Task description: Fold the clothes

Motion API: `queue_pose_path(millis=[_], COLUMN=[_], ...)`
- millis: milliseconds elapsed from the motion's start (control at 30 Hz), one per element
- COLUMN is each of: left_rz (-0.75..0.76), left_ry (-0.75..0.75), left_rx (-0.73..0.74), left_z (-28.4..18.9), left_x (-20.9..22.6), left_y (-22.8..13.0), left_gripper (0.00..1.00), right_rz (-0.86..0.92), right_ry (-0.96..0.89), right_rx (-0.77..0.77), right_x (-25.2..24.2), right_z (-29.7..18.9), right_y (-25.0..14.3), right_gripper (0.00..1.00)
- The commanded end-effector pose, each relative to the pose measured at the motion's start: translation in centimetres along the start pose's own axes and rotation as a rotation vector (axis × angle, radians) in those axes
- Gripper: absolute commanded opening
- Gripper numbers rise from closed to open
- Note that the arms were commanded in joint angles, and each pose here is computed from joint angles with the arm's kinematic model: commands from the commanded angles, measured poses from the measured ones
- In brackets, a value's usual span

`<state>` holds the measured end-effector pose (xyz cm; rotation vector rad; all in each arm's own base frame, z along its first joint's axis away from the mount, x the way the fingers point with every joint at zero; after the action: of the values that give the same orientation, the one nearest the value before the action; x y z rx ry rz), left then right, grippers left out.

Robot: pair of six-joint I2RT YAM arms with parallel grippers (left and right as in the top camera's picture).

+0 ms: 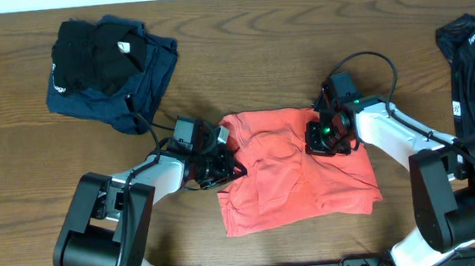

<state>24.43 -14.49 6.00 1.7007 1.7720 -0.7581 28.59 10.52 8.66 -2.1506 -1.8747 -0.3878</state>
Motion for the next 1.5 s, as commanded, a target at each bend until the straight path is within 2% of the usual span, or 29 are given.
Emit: queue_pose_path(millis=[0, 167, 300, 467, 600, 733, 900, 1067, 1267, 1367, 1467], left_rz=[-0.031, -0.084, -0.055, -0.008, 0.052, 0.135, 0.221, 0.272, 0.208, 0.223, 0.252], left_ry=[0.030, 0.040, 0.057, 0.219, 0.401, 0.419, 0.399, 0.445, 0.491, 0.508, 0.503], left_rx=[0.029, -0.019, -0.082, -0.153, -0.137, -0.161, -0.120, 0.017, 0.158, 0.209, 0.215], left_z=[0.0, -3.6, -8.2, -13.7, -17.5, -19.5, -16.3, -10.3, -2.6, 0.1, 0.4], left_x=[1.1, 1.3, 0.5, -1.3, -3.9, -7.7, -10.1, -10.9, -10.8, -11.1, -11.8], left_y=[-0.8, -0.1, 0.5, 0.9, 1.0, 1.8, 1.9, 2.0, 1.2, 0.1, -0.4], left_gripper=[0.06, 0.06, 0.06, 0.06, 0.06, 0.06, 0.06, 0.06, 0.06, 0.17, 0.40], right_rz=[-0.027, -0.063, -0.075, -0.082, -0.079, -0.074, -0.073, -0.068, -0.065, -0.065, -0.062], right_ry=[0.010, 0.043, 0.081, 0.106, 0.108, 0.108, 0.106, 0.101, 0.098, 0.097, 0.090], right_rx=[-0.057, -0.186, -0.303, -0.391, -0.406, -0.409, -0.406, -0.393, -0.386, -0.387, -0.384], right_x=[0.4, 0.9, 1.1, 1.1, 1.0, 0.9, 0.8, 0.8, 0.7, 0.7, 0.6], right_z=[-2.1, -6.7, -10.3, -12.9, -13.3, -13.3, -13.3, -13.2, -13.2, -13.2, -13.1], right_y=[0.3, -0.1, -0.6, -1.2, -1.2, -1.2, -1.2, -1.4, -1.5, -1.5, -1.5], right_gripper=[0.01, 0.01, 0.01, 0.01, 0.01, 0.01, 0.01, 0.01, 0.01, 0.01, 0.01])
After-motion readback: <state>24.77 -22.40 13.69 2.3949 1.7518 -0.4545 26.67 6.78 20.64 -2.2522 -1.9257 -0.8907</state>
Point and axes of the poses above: each gripper's point midway between its finger pads, its own z axis out along the fingers, its own x axis along the line the jaws close on, y = z × x, the point moved 9 cm from there along -z, back along the fingers, and after that the axes turned 1 degree about z, right-handed, at the moved point
